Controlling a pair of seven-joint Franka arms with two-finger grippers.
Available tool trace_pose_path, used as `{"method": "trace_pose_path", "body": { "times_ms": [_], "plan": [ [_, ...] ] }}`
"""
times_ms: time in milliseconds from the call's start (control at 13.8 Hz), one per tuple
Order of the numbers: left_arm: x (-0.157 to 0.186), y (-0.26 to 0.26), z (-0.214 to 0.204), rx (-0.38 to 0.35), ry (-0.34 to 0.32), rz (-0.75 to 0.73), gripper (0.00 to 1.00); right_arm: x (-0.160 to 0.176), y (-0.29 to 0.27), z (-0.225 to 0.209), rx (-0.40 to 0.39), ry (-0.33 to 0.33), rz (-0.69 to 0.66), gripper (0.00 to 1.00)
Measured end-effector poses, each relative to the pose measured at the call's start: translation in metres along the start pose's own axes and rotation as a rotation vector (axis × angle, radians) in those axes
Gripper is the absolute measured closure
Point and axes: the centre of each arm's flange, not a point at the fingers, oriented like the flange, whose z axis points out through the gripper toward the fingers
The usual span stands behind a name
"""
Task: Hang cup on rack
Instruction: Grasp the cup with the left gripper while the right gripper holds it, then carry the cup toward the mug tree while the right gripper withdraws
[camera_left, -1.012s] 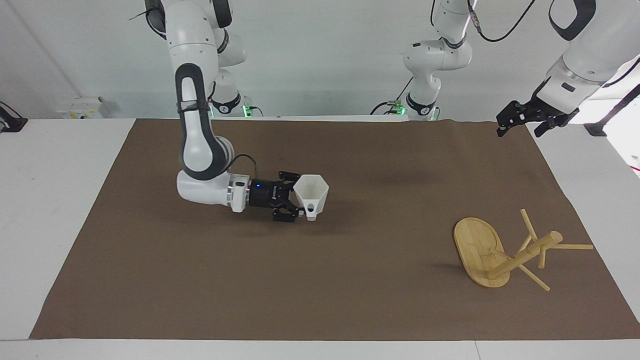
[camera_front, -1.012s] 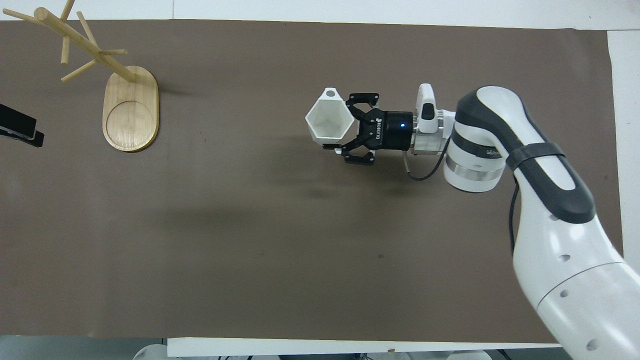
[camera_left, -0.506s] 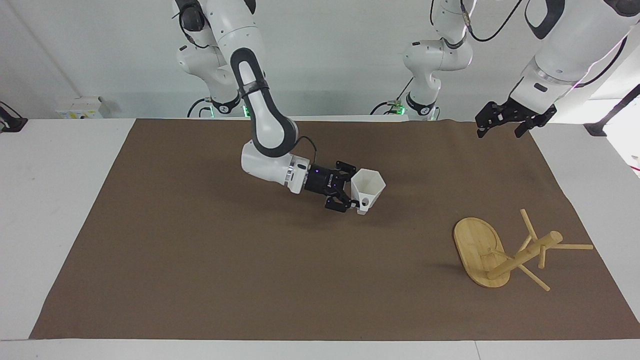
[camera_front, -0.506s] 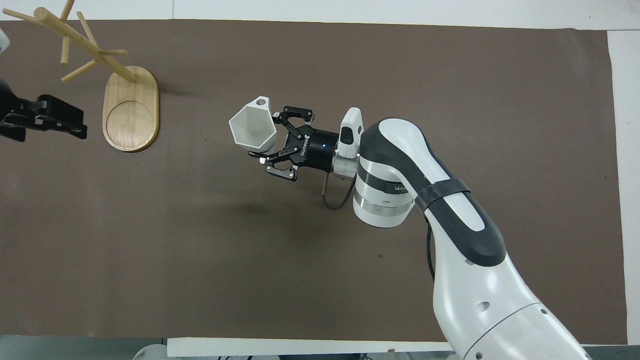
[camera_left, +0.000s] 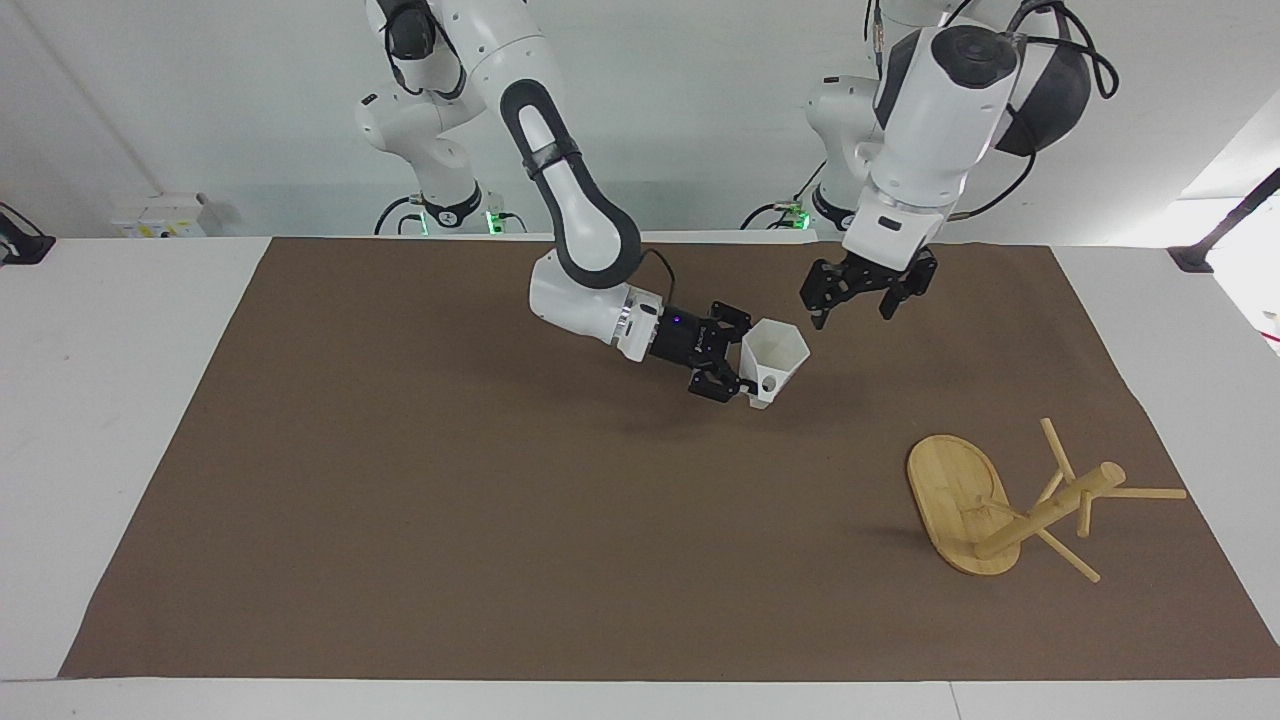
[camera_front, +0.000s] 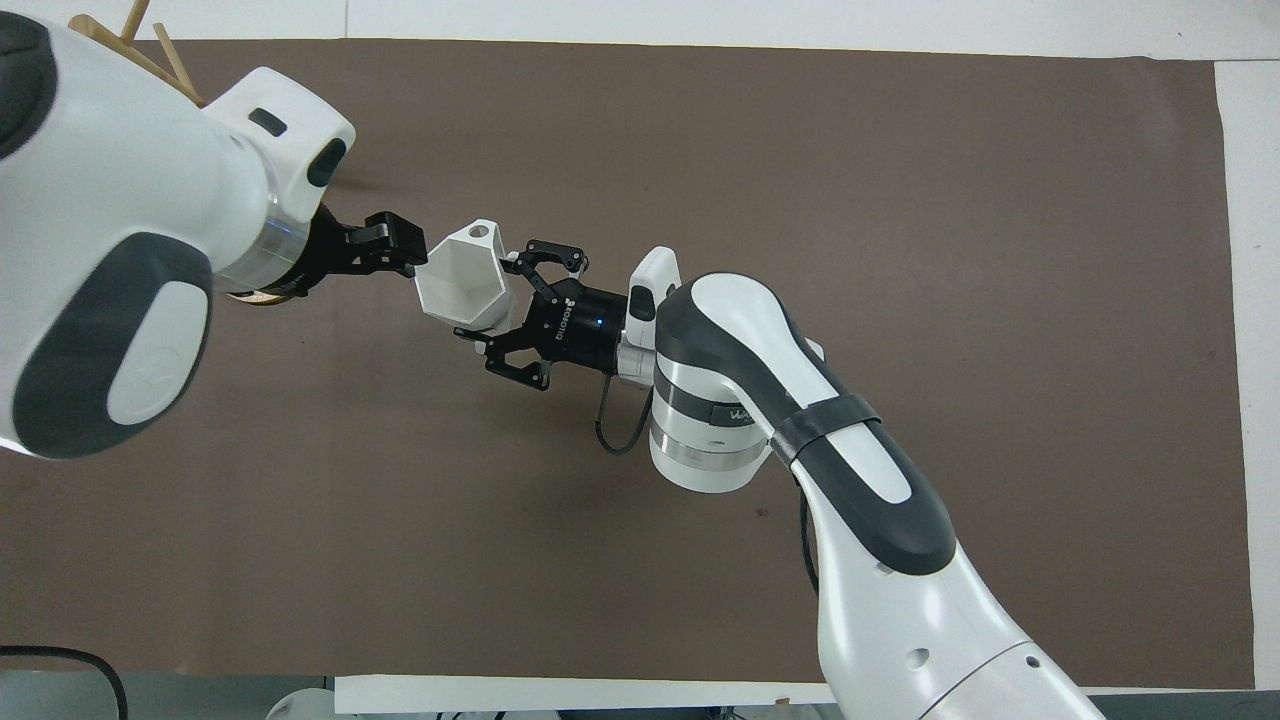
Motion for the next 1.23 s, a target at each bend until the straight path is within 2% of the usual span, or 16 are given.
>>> {"method": "trace_pose_path", "body": {
  "times_ms": [217, 361, 651, 867, 940, 1157, 1229],
  "plan": [
    [-0.001, 0.012, 0.032, 0.006, -0.013, -0.006, 0.0, 0.0, 0.0, 0.0, -0.001, 0.0, 0.0, 0.22],
    [0.0, 0.011, 0.05, 0.004, -0.011, -0.035, 0.04, 0.0, 0.001, 0.0, -0.001, 0.001, -0.001, 0.22],
    [-0.002, 0.01, 0.068, 0.01, -0.018, -0.071, 0.58, 0.002, 0.001, 0.0, -0.003, 0.002, -0.002, 0.22],
    [-0.005, 0.017, 0.066, -0.005, -0.011, -0.071, 0.92, 0.002, -0.002, 0.002, 0.002, 0.001, -0.002, 0.22],
    [-0.005, 0.017, 0.066, -0.009, -0.008, -0.089, 0.96, 0.002, -0.002, 0.002, -0.001, 0.001, 0.004, 0.22],
    [-0.005, 0.017, 0.066, -0.01, -0.007, -0.095, 0.96, 0.002, -0.002, 0.002, -0.002, 0.001, 0.004, 0.22],
    [-0.006, 0.018, 0.066, -0.01, -0.009, -0.094, 0.96, 0.002, -0.001, 0.001, -0.004, 0.001, 0.003, 0.15]
  ]
}}
